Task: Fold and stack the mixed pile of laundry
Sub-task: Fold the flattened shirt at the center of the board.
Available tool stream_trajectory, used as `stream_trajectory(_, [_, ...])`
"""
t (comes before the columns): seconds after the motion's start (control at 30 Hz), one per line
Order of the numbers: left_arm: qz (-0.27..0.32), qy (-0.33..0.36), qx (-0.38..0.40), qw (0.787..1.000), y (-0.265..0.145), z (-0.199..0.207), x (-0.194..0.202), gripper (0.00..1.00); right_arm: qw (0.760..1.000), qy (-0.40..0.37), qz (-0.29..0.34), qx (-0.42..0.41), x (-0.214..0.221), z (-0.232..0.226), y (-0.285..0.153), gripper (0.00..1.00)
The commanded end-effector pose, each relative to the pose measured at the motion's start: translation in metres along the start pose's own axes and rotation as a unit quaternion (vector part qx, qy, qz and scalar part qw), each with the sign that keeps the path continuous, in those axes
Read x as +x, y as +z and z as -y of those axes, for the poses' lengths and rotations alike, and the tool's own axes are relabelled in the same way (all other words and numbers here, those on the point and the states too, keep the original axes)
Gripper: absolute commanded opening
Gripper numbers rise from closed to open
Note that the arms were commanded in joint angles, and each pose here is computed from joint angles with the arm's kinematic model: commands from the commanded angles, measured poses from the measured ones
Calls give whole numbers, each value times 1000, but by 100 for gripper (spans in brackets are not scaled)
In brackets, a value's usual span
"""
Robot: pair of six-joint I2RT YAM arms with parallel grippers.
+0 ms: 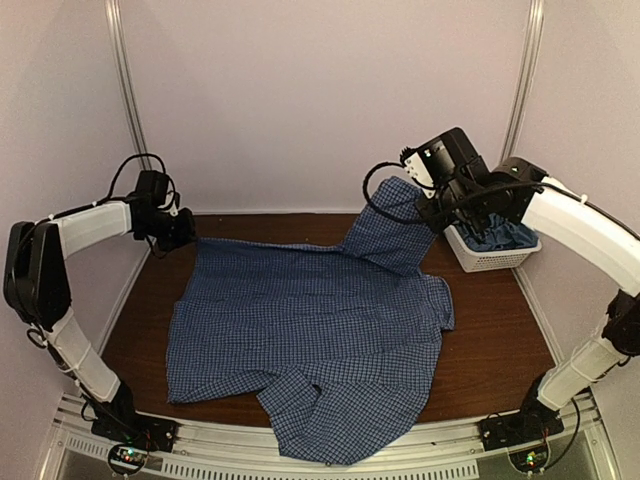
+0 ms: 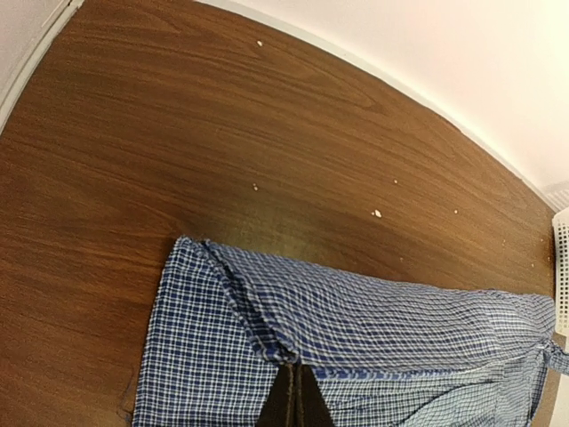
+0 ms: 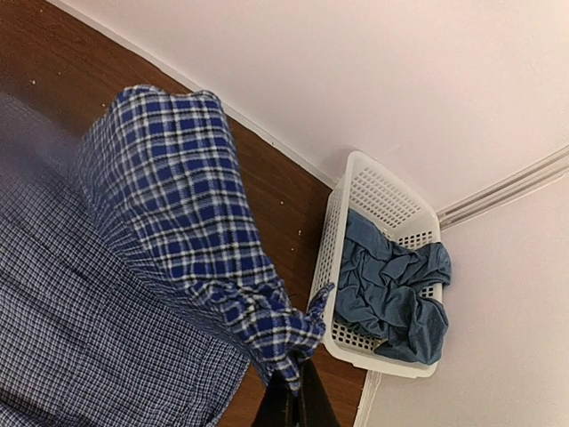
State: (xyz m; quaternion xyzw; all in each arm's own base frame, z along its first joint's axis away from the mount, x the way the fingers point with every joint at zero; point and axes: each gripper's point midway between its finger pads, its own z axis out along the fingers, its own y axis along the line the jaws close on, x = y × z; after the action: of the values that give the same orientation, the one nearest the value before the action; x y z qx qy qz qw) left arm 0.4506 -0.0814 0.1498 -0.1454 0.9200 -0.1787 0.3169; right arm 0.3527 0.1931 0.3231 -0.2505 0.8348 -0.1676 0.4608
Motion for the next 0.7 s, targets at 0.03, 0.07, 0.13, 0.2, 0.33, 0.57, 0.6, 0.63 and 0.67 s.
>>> stream_trajectory(0.03, [1,24,0,1000,-26,-1,7,0,1000,2,-10,-27,12,2,-17,0])
stream_trajectory(0.07, [-1,27,2,1000,-29,-1,10,0,999,4,-12,-39,15,-2,-19,0])
stream_trajectory(0.13, [-12,28,2,1000,-31,-5,20,0,998,4,-21,-59,25,-11,-21,0])
stream_trajectory(0.2, [-28,29,2,999,-31,-9,34,0,996,-2,-37,-80,37,-23,-21,0])
stream_trajectory(0.33, [-66,26,-1,997,-27,-23,69,0,993,-15,-60,-105,53,-40,-27,0])
stream_trajectory(0.57, [-110,19,-19,994,-17,-43,120,0,990,-13,-91,-112,75,-49,-26,0])
stream_trajectory(0.6, [-117,17,-19,993,-15,-46,126,0,988,-17,-100,-114,81,-54,-23,0])
stream_trajectory(0.63, [-124,14,-22,992,-11,-49,132,0,987,-21,-109,-115,88,-58,-18,0])
stream_trajectory(0.67, [-131,12,-25,991,-8,-52,138,0,986,-27,-119,-118,96,-64,-14,0])
